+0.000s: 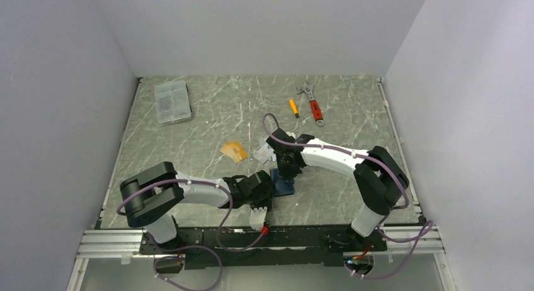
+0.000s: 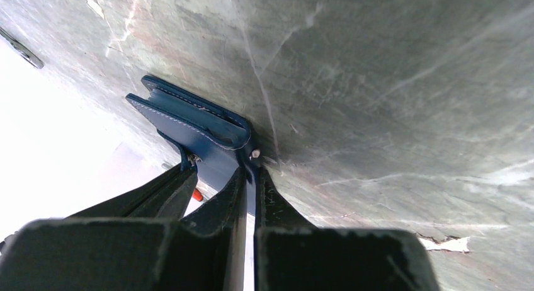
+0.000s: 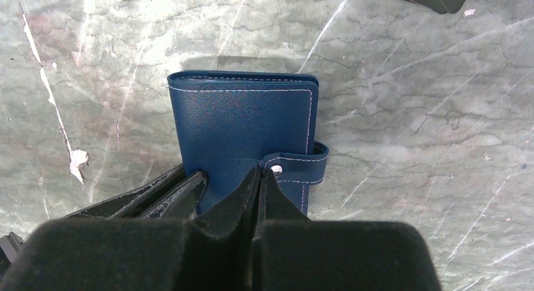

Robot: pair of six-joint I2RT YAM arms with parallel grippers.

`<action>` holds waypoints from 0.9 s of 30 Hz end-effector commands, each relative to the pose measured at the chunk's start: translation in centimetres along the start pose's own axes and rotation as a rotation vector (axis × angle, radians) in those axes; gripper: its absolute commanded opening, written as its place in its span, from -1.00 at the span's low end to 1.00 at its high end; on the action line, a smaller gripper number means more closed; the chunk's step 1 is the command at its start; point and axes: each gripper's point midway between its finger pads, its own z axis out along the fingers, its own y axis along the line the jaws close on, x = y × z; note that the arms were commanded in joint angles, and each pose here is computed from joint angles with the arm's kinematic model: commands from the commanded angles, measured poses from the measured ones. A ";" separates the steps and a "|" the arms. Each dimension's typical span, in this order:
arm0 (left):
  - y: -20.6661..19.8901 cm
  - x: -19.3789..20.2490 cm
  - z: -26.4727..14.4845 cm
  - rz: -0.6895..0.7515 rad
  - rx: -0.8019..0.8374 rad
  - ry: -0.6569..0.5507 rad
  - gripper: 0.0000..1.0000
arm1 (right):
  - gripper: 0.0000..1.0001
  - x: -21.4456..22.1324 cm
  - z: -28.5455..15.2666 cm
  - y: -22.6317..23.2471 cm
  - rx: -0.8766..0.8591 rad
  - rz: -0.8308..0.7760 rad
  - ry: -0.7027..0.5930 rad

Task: Put the credit cards into the card holder
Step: Close the card holder at the center of the board.

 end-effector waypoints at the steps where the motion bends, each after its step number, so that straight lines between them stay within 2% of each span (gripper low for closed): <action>1: -3.1 -1.4 0.2 -0.014 0.114 -0.042 -1.00 | -1.00 -0.1 0.8 0.6 -0.041 0.003 -0.010; 13: -3.0 -1.3 0.2 -0.015 0.113 -0.039 -1.00 | -1.00 0.0 0.0 1.3 -0.102 -0.009 -0.022; 22: -3.1 -1.3 0.1 -0.021 0.118 -0.035 -1.00 | -1.00 0.7 0.8 -0.7 -0.025 0.027 0.003; 27: -3.1 -1.1 0.0 -0.045 0.123 -0.030 -0.99 | -1.00 1.2 1.2 -1.7 -0.050 0.062 0.009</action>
